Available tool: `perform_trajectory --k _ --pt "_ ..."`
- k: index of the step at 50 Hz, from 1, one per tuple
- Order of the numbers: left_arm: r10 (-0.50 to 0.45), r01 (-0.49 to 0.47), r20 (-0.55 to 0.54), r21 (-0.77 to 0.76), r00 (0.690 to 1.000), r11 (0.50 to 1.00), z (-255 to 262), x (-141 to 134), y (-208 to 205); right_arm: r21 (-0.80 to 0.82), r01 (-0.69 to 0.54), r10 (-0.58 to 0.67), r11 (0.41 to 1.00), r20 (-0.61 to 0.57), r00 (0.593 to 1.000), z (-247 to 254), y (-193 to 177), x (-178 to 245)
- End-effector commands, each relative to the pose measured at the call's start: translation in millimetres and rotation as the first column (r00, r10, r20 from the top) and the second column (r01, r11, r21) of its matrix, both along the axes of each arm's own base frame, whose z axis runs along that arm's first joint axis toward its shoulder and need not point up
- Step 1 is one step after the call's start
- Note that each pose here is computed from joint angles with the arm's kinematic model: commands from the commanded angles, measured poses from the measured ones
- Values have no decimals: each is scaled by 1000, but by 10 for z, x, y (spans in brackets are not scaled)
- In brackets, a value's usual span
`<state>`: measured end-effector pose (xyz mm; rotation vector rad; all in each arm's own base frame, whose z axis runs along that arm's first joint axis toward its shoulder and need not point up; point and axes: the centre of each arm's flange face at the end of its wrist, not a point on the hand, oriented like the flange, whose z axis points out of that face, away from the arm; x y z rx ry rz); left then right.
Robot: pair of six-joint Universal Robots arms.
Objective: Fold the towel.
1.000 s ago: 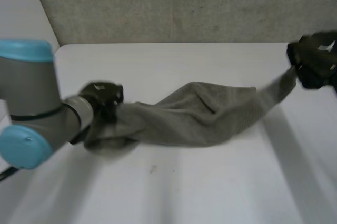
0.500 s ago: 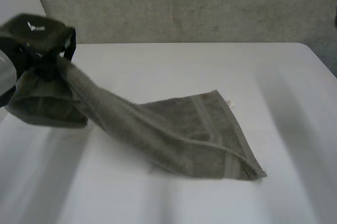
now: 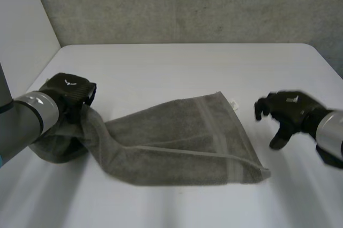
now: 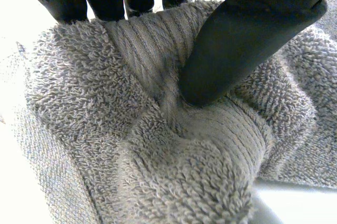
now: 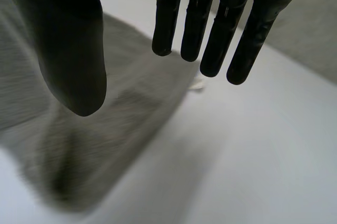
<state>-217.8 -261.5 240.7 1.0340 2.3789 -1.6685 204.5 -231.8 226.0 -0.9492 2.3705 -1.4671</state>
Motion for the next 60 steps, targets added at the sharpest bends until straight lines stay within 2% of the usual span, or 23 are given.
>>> perform_trajectory --k 1,8,17,29,34,36,37,39,42,45,47,50,52,56,60 --pt "-6 6 5 18 1000 1000 -91 -4 53 115 -55 52 992 28 998 -206 329 148" --pt "-7 7 4 17 1000 1000 -163 -3 74 111 -47 41 993 57 998 -342 329 208" --pt "-7 7 7 27 1000 1000 -197 13 116 39 26 -25 999 -22 999 -598 285 237" --pt "-6 5 7 32 1000 999 -206 30 146 79 20 -16 997 -48 999 -848 278 305" --pt "-3 2 8 33 1000 999 -202 45 166 -10 19 -19 1000 2 1000 -646 193 323" --pt "-3 2 5 23 1000 1000 -170 48 177 -169 23 -13 985 59 998 -178 181 311" --pt "-3 2 1 8 1000 1000 -124 53 195 -170 23 -13 985 59 998 -175 181 311" --pt "-3 2 -5 -12 1000 1000 -62 58 211 -334 51 -13 941 115 993 353 204 253" --pt "-2 1 -21 -57 1000 998 78 71 255 -389 66 -18 919 125 992 568 209 211" --pt "8 -13 -53 -89 999 996 202 91 306 -402 73 -46 913 77 996 793 194 97" --pt "10 -17 -75 -93 997 996 237 92 334 -363 66 -80 929 -22 997 909 182 -60" --pt "0 -8 -106 -77 994 997 241 75 378 -328 42 -73 944 -83 994 908 204 -109" --pt "-13 6 -114 -58 993 998 213 64 399 -253 -26 -23 967 -189 982 880 277 -158" --pt "-51 53 -122 13 991 999 79 44 443 -191 -89 41 977 -246 969 817 301 -136" --pt "-57 66 -105 85 993 994 -126 19 387 -121 -101 66 987 -267 962 637 99 -99"
